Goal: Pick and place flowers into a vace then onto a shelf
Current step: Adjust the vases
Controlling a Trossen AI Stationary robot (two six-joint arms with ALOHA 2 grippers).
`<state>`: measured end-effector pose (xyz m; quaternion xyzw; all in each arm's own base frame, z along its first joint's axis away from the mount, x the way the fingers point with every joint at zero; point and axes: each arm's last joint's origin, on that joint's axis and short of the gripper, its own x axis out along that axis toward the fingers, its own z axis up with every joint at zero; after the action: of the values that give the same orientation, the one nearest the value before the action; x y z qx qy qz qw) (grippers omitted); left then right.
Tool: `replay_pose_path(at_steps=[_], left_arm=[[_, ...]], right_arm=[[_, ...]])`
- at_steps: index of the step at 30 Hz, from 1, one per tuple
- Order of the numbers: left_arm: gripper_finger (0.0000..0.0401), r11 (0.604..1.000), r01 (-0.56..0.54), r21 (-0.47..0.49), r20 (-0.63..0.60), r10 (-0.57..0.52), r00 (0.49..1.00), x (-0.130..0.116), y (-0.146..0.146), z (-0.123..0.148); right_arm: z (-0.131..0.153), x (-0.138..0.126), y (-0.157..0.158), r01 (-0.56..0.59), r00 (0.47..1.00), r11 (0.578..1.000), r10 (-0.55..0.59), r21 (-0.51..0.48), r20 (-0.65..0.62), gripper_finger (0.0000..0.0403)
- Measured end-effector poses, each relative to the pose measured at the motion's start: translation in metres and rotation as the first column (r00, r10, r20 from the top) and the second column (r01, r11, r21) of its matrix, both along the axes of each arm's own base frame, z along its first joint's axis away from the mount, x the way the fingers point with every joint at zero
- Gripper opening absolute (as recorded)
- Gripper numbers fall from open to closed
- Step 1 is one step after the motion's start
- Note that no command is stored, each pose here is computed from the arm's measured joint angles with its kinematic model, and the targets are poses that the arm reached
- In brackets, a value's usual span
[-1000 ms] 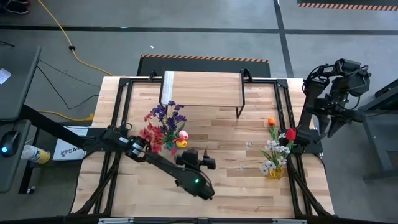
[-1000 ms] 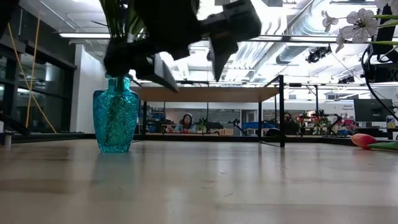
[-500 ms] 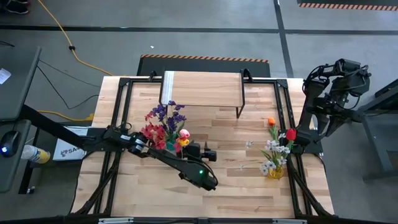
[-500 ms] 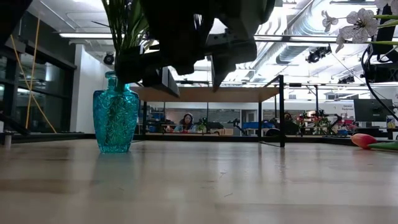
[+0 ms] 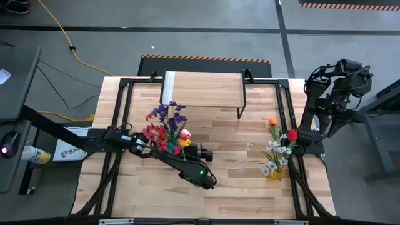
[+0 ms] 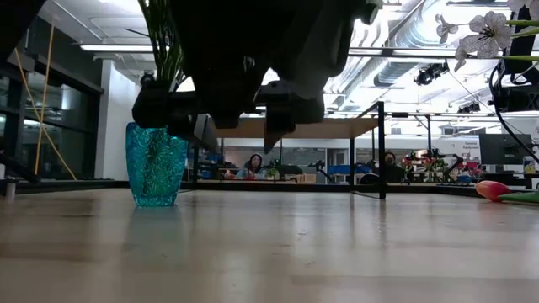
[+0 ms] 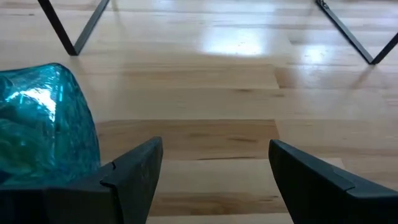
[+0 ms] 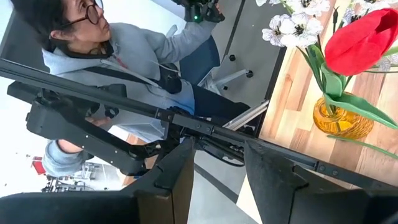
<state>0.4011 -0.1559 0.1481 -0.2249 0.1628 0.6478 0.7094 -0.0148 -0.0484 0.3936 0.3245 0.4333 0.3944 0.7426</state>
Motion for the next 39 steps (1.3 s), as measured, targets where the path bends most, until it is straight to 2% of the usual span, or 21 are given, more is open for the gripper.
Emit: replay_pose_path(at_steps=[28, 39], left_arm=[[0.0326, 0.992, -0.115, -0.044, -0.039, 0.113, 0.993, -0.015, 0.005, -0.024], [0.0326, 0.996, -0.088, -0.014, 0.012, 0.088, 0.996, -0.012, 0.004, -0.018]], right_arm=[[0.000, 0.001, 0.000, 0.032, 0.999, 0.999, -0.032, -0.003, 0.010, 0.0133], [0.000, 0.001, 0.000, 0.031, 0.999, 1.000, -0.031, -0.004, 0.012, 0.0133]])
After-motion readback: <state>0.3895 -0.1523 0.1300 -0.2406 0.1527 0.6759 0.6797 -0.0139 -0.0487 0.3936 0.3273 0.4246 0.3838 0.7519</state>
